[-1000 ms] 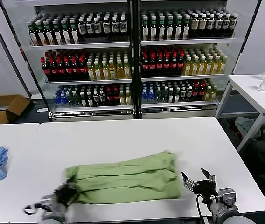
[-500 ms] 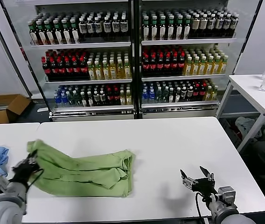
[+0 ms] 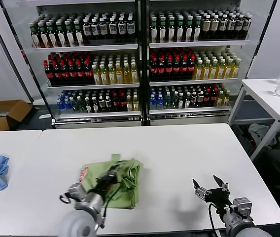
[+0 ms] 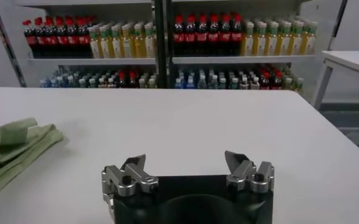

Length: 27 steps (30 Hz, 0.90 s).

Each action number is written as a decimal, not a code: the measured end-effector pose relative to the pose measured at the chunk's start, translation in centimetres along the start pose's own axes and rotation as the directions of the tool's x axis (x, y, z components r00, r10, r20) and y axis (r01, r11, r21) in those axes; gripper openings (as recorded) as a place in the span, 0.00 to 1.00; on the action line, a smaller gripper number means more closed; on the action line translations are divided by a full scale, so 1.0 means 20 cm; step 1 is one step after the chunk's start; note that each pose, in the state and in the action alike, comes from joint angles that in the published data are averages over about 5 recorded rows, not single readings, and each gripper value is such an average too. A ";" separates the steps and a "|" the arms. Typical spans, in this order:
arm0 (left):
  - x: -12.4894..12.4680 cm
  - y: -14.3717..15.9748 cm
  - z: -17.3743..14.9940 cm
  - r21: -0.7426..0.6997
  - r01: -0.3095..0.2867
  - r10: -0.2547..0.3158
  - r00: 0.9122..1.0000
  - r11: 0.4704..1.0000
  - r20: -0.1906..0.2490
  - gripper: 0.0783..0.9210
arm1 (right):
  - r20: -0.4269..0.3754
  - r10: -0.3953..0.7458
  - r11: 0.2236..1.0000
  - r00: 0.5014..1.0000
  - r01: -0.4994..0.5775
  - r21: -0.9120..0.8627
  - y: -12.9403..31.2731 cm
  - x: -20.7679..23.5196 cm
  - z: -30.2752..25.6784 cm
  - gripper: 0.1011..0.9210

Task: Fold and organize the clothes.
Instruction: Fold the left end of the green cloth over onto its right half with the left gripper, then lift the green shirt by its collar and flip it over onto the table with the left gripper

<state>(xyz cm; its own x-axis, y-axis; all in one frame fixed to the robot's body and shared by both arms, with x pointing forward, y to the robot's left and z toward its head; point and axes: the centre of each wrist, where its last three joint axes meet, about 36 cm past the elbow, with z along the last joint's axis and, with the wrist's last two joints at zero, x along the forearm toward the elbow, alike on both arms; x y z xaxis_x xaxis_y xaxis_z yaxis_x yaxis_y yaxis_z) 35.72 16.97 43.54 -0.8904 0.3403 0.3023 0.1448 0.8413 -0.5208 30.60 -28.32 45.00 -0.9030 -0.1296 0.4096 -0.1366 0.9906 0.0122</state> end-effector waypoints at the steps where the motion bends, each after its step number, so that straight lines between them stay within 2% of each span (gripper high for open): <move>1: 0.00 -0.01 0.01 -0.006 -0.012 0.012 1.000 1.000 -0.002 0.26 | -0.001 0.000 1.000 1.000 0.000 0.000 0.00 0.00 0.00 0.88; 4: 0.03 -0.03 0.00 -0.029 -0.036 0.036 0.999 0.999 0.006 0.36 | -0.003 -0.002 1.000 1.000 0.002 -0.001 0.00 -0.02 0.00 0.88; 6: 0.07 -0.01 -0.01 -0.048 -0.029 0.030 0.999 0.998 0.019 0.42 | -0.003 -0.004 1.000 1.000 0.004 -0.001 0.00 -0.02 0.01 0.88; 8: 0.10 0.04 -0.02 -0.070 0.001 0.001 0.999 0.998 0.034 0.50 | -0.003 -0.006 1.000 1.000 0.006 -0.002 0.00 -0.03 0.01 0.88; 11: 0.14 0.14 -0.03 -0.111 0.078 -0.072 0.996 0.991 0.055 0.60 | -0.004 -0.008 1.000 1.000 0.008 -0.004 0.00 -0.04 0.01 0.88; 13: 0.16 0.21 -0.04 -0.140 0.138 -0.130 0.989 0.980 0.066 0.67 | -0.004 -0.009 1.000 1.000 0.009 -0.005 0.00 -0.05 0.01 0.88; 16: 0.16 0.33 -0.03 -0.174 0.221 -0.212 0.975 0.959 0.072 0.77 | -0.003 -0.010 1.000 1.000 0.010 -0.007 0.01 -0.05 0.02 0.88; 20: 0.15 0.44 0.01 -0.205 0.295 -0.290 0.955 0.933 0.056 0.87 | -0.002 -0.011 1.000 1.000 0.011 -0.006 0.01 -0.05 0.01 0.88; 24: 0.13 0.52 0.05 -0.225 0.342 -0.344 0.939 0.912 0.033 0.86 | 0.000 -0.009 1.000 1.000 0.009 -0.004 0.00 -0.04 0.01 0.88; 27: 0.13 0.54 0.08 -0.230 0.356 -0.361 0.932 0.906 0.021 0.79 | 0.003 -0.008 1.000 1.000 0.008 -0.005 0.00 -0.03 0.00 0.88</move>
<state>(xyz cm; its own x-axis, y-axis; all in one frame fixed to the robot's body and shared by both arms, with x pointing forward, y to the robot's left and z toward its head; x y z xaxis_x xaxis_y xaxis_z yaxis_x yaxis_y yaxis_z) 34.39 26.29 37.40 -0.8913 0.0050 0.4533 -0.0865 0.9797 -0.1810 31.07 -28.18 44.68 -0.9031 -0.1377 0.4068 -0.1420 0.9897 0.0198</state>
